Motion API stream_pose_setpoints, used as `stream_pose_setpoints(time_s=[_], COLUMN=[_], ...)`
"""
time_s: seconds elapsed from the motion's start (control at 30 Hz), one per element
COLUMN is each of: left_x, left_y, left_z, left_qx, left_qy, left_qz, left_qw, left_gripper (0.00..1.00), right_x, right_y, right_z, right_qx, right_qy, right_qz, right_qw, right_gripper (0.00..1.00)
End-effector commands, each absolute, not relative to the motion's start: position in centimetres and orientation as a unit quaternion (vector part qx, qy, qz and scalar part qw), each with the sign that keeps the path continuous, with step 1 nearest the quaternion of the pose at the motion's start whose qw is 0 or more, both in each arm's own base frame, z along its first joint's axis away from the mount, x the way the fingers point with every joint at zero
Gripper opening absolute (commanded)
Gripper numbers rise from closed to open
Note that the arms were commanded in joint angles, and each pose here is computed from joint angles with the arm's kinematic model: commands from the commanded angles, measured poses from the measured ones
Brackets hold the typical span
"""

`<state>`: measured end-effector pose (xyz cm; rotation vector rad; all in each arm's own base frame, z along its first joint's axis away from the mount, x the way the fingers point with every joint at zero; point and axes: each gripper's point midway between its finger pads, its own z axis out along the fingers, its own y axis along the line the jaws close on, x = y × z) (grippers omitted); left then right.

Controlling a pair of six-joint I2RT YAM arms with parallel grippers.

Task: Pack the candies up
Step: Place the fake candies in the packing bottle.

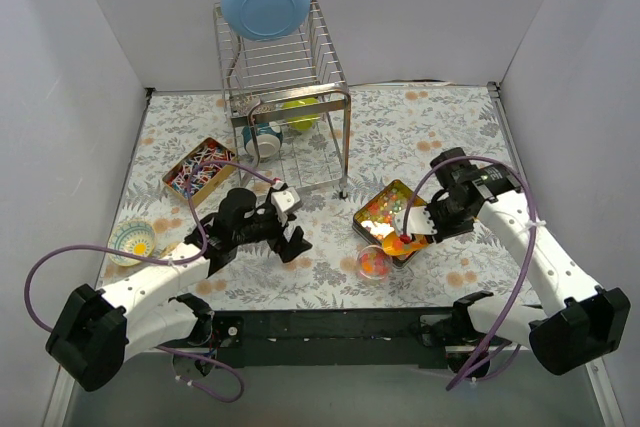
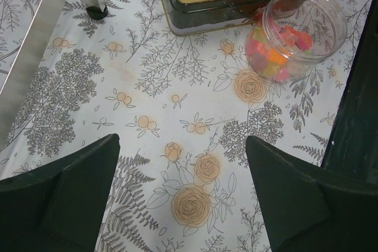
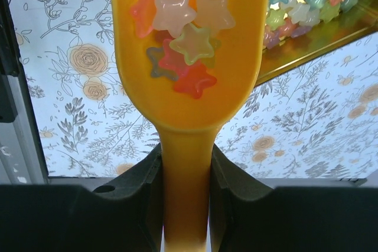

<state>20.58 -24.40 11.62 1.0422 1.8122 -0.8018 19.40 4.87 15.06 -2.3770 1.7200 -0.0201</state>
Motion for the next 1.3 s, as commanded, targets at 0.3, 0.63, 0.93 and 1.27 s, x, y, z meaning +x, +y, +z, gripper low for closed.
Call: stream_pose_setpoints(time_s=[0.3,0.63,0.93,1.27], left_x=[21.8,22.6,22.8,22.1], left_y=[-22.9,-22.4,-22.5,-22.7], left_z=[12.0,12.2,12.5,12.4], left_qx=[0.391,0.381,0.378,0.379], left_qy=[0.728,0.727,0.724,0.721], left_qz=[-0.321,-0.317,-0.319,-0.332], left_qw=[0.463,0.476,0.48,0.475], left_gripper=[0.89,0.9,0.91,0.91], right_x=[21.5,21.9,22.0,22.5], right_y=[7.5,8.1,8.5,9.1], right_z=[16.5,17.7,18.5,21.0], right_qx=[-0.84,-0.849,-0.862,-0.87], right_qy=[0.529,0.498,0.452,0.404], right_qz=[-0.109,-0.177,-0.23,-0.282], right_qw=[0.056,0.001,-0.01,0.009], right_gripper=[0.01,0.01,0.01,0.01])
